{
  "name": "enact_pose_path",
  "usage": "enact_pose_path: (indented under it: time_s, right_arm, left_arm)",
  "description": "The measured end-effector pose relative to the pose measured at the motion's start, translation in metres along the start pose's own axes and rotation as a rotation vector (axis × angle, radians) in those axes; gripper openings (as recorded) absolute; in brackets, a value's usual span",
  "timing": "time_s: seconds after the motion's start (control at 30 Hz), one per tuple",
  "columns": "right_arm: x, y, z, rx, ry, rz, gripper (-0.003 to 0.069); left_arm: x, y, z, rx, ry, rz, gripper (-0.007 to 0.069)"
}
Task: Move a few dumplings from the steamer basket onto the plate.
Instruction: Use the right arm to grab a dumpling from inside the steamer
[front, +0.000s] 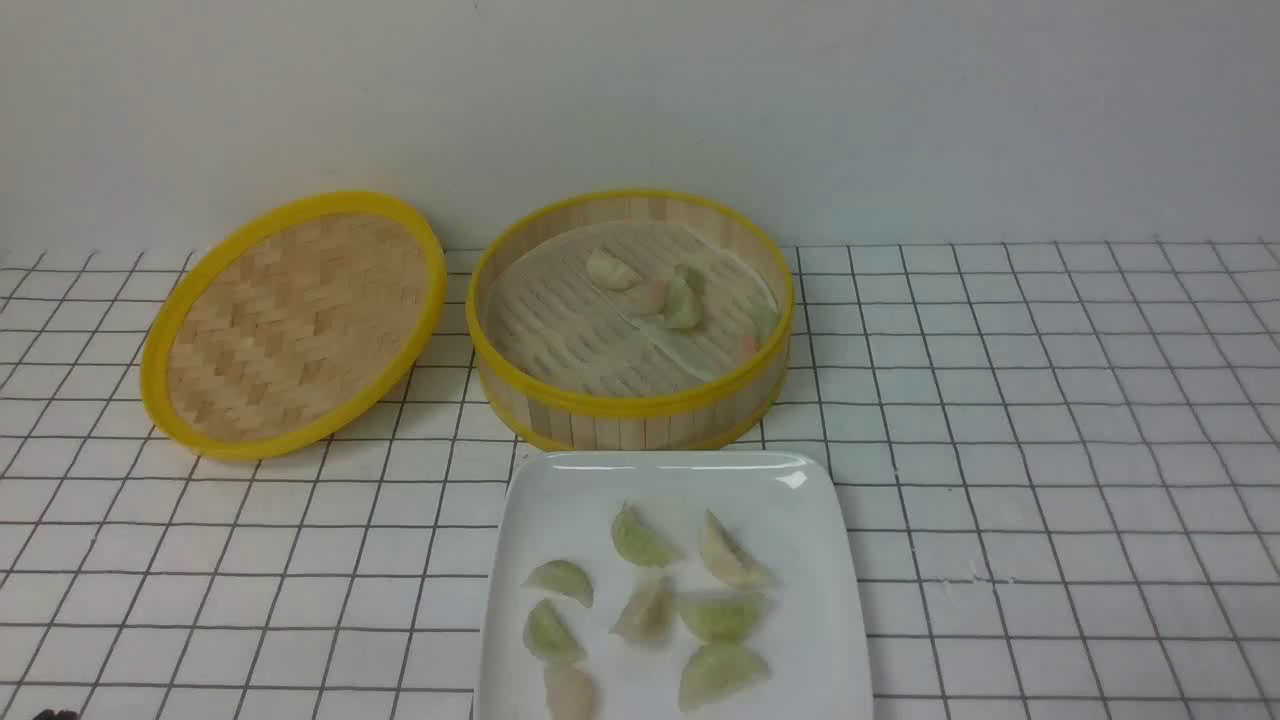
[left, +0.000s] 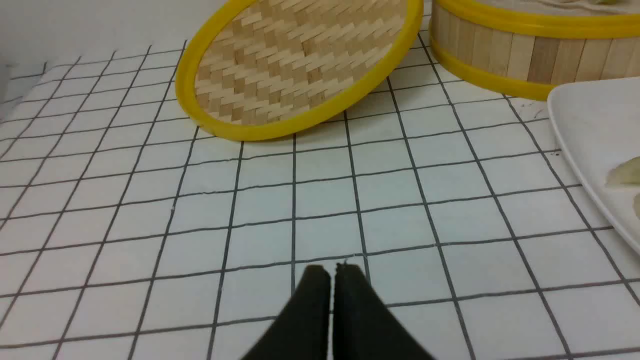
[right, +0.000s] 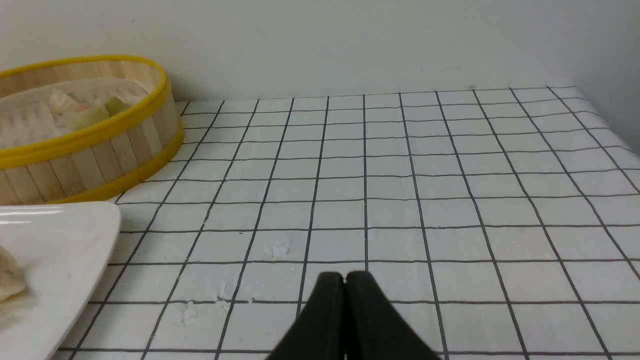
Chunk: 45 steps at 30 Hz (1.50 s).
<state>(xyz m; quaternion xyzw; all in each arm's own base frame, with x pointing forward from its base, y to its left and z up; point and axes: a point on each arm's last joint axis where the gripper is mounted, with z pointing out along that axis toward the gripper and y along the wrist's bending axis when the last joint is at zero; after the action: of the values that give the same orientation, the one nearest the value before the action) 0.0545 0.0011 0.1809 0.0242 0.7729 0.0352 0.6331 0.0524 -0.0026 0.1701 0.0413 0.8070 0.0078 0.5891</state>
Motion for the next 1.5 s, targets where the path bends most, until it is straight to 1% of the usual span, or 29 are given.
enact_pose_path:
  time_s: [0.77,0.83,0.9,0.97,1.0,1.03,1.07,1.2,1.27,1.33,1.37,1.4,1.47,1.5]
  right_arm:
    - [0.0,0.0,0.0,0.005,-0.001,-0.014,-0.0015]
    - [-0.001,0.001,0.0,-0.011,-0.02,0.061,-0.0015]
    - [-0.006,0.003,0.0,-0.046,-0.079,0.233,-0.0015]
    - [-0.011,0.004,0.0,-0.068,-0.122,0.343,-0.0015]
    - [-0.018,0.004,-0.002,-0.101,-0.197,0.55,-0.0015]
    - [-0.023,0.003,-0.003,-0.116,-0.247,0.646,-0.0015]
    - [-0.025,0.001,-0.004,-0.123,-0.278,0.707,-0.0015]
    - [-0.031,-0.002,-0.006,-0.123,-0.356,0.761,-0.0015]
    - [-0.039,-0.007,-0.009,-0.117,-0.461,0.819,-0.0015]
    - [-0.049,-0.007,-0.013,-0.13,-0.495,0.828,-0.0015]
    - [-0.058,-0.004,-0.015,-0.143,-0.49,0.81,-0.0015]
    - [-0.069,0.0,-0.017,-0.16,-0.458,0.773,-0.0015]
    - [-0.1,0.01,-0.021,-0.19,-0.376,0.65,-0.0015]
    - [-0.117,0.016,-0.019,-0.199,-0.292,0.572,-0.0015]
  left_arm:
    - [0.0,0.0,0.0,0.0,0.0,0.0,-0.0006]
    - [0.0,0.0,0.0,0.0,0.0,0.0,-0.0006]
    - [0.0,0.0,0.0,0.0,0.0,0.0,-0.0006]
    - [0.0,0.0,0.0,0.0,0.0,0.0,-0.0006]
    - [0.0,0.0,0.0,0.0,0.0,0.0,-0.0006]
    - [0.0,0.0,0.0,0.0,0.0,0.0,-0.0006]
    - [0.0,0.0,0.0,0.0,0.0,0.0,-0.0006]
    - [0.0,0.0,0.0,0.0,0.001,0.0,-0.0006]
    - [0.0,0.0,0.0,0.0,0.001,0.0,-0.0006]
    - [0.0,0.0,0.0,0.0,0.001,0.0,-0.0006]
    - [0.0,0.0,0.0,0.0,0.001,0.0,-0.0006]
    - [0.0,0.0,0.0,0.0,0.001,0.0,-0.0006]
    - [0.0,0.0,0.0,0.0,0.001,0.0,-0.0006]
    - [0.0,0.0,0.0,0.0,0.001,0.0,-0.0006]
